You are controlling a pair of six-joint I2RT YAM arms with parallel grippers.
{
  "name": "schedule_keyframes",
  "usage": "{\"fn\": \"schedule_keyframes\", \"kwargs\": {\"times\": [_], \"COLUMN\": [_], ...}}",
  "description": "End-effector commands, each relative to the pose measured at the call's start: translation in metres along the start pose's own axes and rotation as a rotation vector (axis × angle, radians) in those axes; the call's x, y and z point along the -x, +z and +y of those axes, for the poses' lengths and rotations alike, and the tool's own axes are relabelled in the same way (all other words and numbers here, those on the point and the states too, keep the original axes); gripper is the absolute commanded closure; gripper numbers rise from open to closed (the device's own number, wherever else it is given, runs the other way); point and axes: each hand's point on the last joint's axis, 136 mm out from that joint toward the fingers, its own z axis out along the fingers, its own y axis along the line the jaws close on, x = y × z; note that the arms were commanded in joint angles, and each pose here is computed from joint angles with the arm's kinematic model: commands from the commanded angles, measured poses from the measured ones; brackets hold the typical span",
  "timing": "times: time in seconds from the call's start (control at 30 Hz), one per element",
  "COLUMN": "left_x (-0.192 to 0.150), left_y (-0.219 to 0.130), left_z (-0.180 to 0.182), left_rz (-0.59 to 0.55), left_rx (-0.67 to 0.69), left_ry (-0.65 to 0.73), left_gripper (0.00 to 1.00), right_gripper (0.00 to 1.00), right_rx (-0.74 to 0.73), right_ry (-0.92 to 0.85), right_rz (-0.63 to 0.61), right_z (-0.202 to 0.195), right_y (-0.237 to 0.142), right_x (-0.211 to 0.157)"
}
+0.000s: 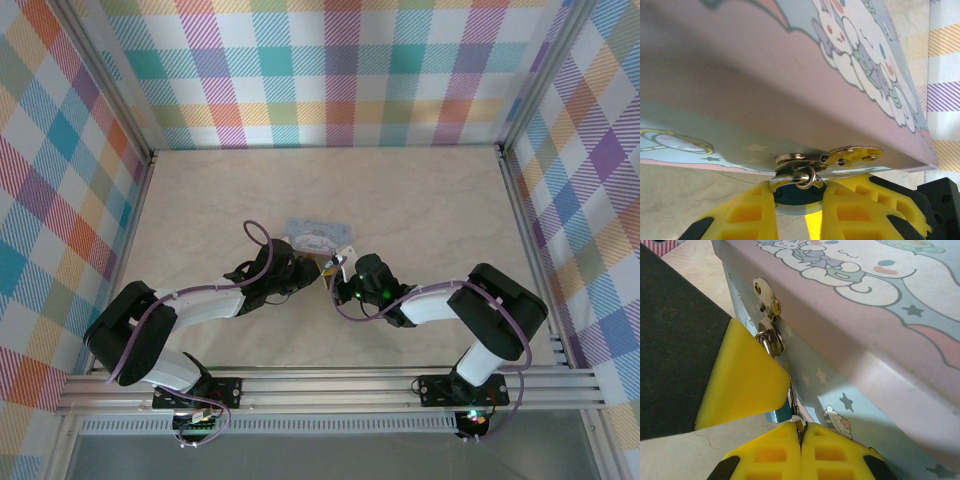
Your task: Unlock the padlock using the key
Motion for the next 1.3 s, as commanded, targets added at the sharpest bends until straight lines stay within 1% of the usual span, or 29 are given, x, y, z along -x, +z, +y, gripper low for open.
{"fn": "schedule_keyframes", "kwargs": {"times": [0.0, 0.23, 0.37, 0.43, 0.67, 0.83, 1.07, 1.13, 1.27], "left_x": [0.006, 0.008, 0.009, 0.008, 0.010, 0.011, 0.011, 0.010, 0.010], "left_y": [-0.002, -0.003, -0.003, -0.003, -0.004, -0.005, -0.006, -0.006, -0.006], "left_z": [-0.017, -0.017, -0.017, -0.018, -0.019, -0.021, -0.023, -0.022, -0.022], "left_rz": [-0.012, -0.024, -0.023, -0.021, -0.027, -0.030, -0.027, -0.027, -0.024], "left_rx": [-0.035, -0.034, -0.031, -0.033, -0.034, -0.039, -0.046, -0.044, -0.046], "left_ry": [0.001, -0.001, 0.003, 0.004, 0.005, 0.003, 0.000, -0.002, -0.002], "left_gripper": [0.81, 0.81, 0.81, 0.81, 0.81, 0.81, 0.81, 0.81, 0.81], "right_gripper": [1.00, 1.00, 1.00, 1.00, 1.00, 1.00, 1.00, 1.00, 1.00], "right_rx": [-0.010, -0.044, -0.048, -0.060, -0.058, -0.033, -0.008, 0.006, 0.017], "right_ry": [-0.016, -0.026, -0.020, -0.018, -0.016, -0.010, 0.006, 0.009, 0.019], "right_rz": [-0.029, 0.015, 0.019, 0.052, 0.067, 0.054, 0.050, 0.021, 0.019], "right_z": [0.001, -0.005, -0.006, -0.008, -0.008, -0.003, 0.004, 0.007, 0.008], "right_y": [-0.006, -0.014, -0.018, -0.021, -0.031, -0.033, -0.028, -0.026, -0.022], "right_x": [0.008, -0.003, -0.006, -0.015, -0.022, -0.021, -0.022, -0.015, -0.015]}}
